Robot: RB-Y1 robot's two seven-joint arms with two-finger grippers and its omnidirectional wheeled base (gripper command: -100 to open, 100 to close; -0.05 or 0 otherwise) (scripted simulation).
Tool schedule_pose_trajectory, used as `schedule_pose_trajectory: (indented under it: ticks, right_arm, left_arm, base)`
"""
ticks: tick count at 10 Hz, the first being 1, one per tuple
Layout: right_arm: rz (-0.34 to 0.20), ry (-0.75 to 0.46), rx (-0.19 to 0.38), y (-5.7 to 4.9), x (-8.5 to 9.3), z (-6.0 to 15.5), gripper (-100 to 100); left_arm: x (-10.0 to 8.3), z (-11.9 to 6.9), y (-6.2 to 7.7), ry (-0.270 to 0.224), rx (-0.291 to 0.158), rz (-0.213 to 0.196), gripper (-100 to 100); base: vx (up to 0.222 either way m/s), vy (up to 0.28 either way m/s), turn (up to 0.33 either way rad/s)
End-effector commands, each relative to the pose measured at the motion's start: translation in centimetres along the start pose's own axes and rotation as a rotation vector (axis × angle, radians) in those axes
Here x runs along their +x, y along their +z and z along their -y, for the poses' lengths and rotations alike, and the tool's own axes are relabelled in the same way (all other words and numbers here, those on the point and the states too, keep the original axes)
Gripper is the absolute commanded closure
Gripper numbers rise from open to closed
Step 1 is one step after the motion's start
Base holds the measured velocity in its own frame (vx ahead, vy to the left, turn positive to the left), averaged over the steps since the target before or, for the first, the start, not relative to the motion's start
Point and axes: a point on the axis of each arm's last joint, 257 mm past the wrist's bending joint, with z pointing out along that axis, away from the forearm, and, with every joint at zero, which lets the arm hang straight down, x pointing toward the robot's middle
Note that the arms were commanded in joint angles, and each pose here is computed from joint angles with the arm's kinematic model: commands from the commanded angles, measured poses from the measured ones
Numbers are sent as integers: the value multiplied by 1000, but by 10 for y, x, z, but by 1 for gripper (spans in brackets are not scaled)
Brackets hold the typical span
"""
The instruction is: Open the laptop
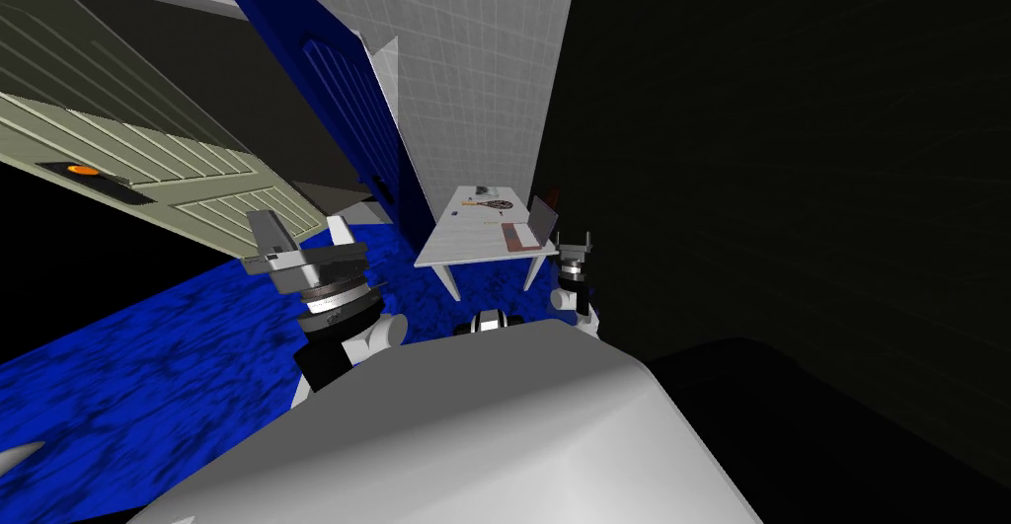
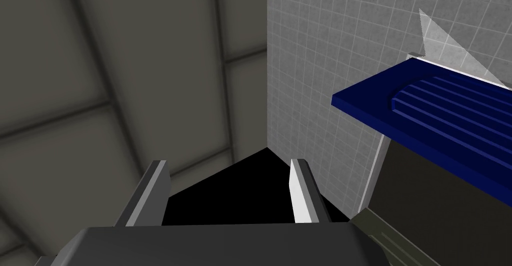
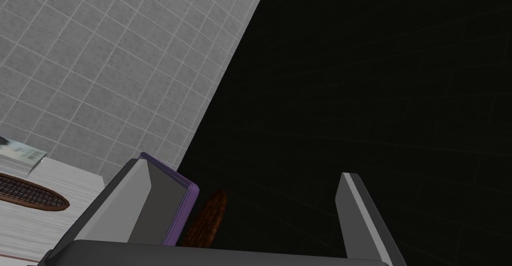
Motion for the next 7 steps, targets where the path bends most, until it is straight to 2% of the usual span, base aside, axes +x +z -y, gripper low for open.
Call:
schedule_pose_trajectory:
  ticks: [1,4,7]
  right_arm:
    - [0,0,0,0,0,0,-100]
    - [0,0,0,0,0,0,-100]
    - [10,130,6,0,2,4,-100]
  left_arm:
    - [0,0,0,0,0,0,0]
    - [0,0,0,0,0,0,0]
    - [0,0,0,0,0,0,0]
  base:
    - [-10,11,34]
    - [2,-3,-7]
    - [18,-14,38]
